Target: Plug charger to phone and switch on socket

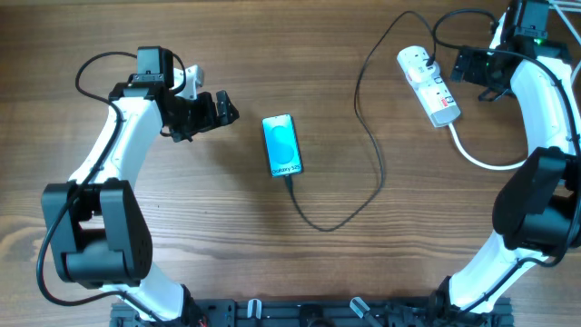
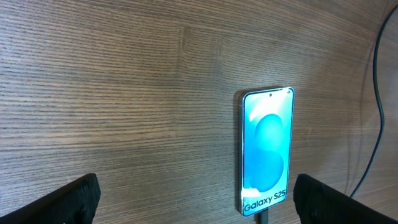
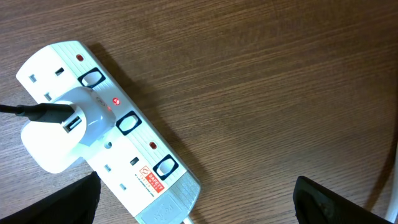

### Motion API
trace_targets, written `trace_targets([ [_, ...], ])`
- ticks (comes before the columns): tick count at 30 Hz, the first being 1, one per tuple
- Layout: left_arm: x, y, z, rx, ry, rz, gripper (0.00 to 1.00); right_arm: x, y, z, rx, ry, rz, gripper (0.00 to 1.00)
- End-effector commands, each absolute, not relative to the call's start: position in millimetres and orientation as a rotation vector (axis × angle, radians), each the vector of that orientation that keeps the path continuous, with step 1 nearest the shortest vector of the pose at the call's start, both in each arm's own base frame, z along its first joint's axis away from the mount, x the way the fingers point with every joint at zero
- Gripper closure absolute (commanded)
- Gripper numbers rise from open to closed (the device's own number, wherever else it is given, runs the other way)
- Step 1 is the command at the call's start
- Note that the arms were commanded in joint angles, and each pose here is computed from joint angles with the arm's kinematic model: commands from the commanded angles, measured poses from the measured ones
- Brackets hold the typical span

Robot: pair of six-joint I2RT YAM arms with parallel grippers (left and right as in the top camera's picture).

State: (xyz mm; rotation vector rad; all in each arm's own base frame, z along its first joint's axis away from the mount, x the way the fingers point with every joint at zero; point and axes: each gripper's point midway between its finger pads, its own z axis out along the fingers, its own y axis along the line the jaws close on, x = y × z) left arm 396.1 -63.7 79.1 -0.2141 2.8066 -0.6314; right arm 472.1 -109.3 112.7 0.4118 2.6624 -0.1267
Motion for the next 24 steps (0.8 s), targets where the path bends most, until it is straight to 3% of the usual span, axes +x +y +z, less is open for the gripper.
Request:
trace_targets([
  [1,397,-62,81,-0.225,2.800,-0.633,0.00,474,-103,111,0.388,2.666,-0.106,0.00],
  [8,403,-20,97,-0.269,2.750,-0.275,0.00,474,-103,111,0.387,2.666,-0.107,0.00],
  [16,389,-15,193,-0.221,2.514,-0.241,0.00,474,-103,111,0.388,2.666,-0.106,0.00],
  [24,366,-18,255,-0.182,2.340,-0.235,0.00,474,-103,111,0.387,2.666,-0.106,0.00],
])
